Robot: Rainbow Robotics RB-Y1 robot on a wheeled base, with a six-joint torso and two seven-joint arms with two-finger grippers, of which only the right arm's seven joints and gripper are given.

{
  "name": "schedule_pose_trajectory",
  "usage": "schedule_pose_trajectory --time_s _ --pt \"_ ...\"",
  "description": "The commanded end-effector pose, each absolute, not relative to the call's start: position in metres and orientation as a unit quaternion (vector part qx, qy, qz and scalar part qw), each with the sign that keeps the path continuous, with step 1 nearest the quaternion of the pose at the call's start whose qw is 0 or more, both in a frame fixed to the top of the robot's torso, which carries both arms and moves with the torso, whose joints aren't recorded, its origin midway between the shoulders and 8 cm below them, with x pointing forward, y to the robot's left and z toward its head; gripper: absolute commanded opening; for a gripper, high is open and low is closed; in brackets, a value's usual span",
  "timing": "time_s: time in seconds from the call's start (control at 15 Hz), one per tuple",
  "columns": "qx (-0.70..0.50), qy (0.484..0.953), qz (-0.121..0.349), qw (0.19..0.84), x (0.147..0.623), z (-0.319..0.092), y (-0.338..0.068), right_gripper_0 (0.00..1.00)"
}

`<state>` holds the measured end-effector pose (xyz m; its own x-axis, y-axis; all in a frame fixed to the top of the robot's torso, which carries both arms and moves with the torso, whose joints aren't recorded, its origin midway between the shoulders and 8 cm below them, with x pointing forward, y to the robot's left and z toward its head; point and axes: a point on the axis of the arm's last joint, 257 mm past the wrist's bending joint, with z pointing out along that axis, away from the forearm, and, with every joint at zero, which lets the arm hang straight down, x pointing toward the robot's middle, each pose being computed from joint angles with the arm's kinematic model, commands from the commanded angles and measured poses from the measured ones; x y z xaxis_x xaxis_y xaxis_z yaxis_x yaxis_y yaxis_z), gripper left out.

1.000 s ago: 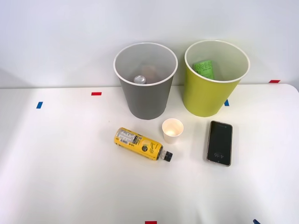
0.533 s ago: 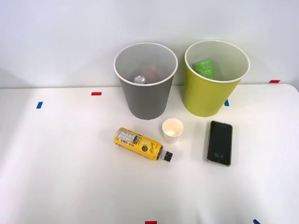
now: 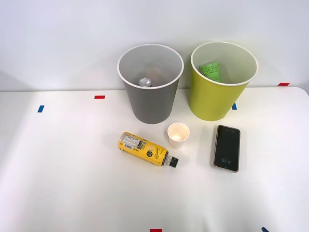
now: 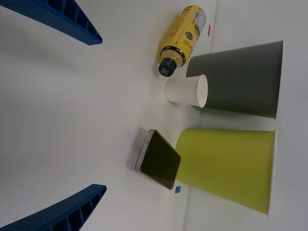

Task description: Put cans in the gray bin, plastic bottles in the light green bin

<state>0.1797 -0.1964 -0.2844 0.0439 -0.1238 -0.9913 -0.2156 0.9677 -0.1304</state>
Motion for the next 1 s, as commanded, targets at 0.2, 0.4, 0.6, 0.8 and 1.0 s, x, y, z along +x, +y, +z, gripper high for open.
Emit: schedule_pose_trajectory --time_s 0.2,0.4,0.6,0.8,1.0 --pt "-0.123 0.691 0.032 0.712 0.1797 -0.2844 -0.1964 1.00" --pt "-0.123 0.691 0.032 0.712 0.1797 -0.2844 -0.1964 1.00" --pt "-0.123 0.691 0.032 0.712 0.1797 -0.2844 -0.1964 1.00" --pt "-0.123 0.691 0.032 0.712 0.1797 -0.2844 -0.1964 1.00" --pt "-0.123 0.691 0.032 0.712 0.1797 -0.2844 -0.1964 1.00"
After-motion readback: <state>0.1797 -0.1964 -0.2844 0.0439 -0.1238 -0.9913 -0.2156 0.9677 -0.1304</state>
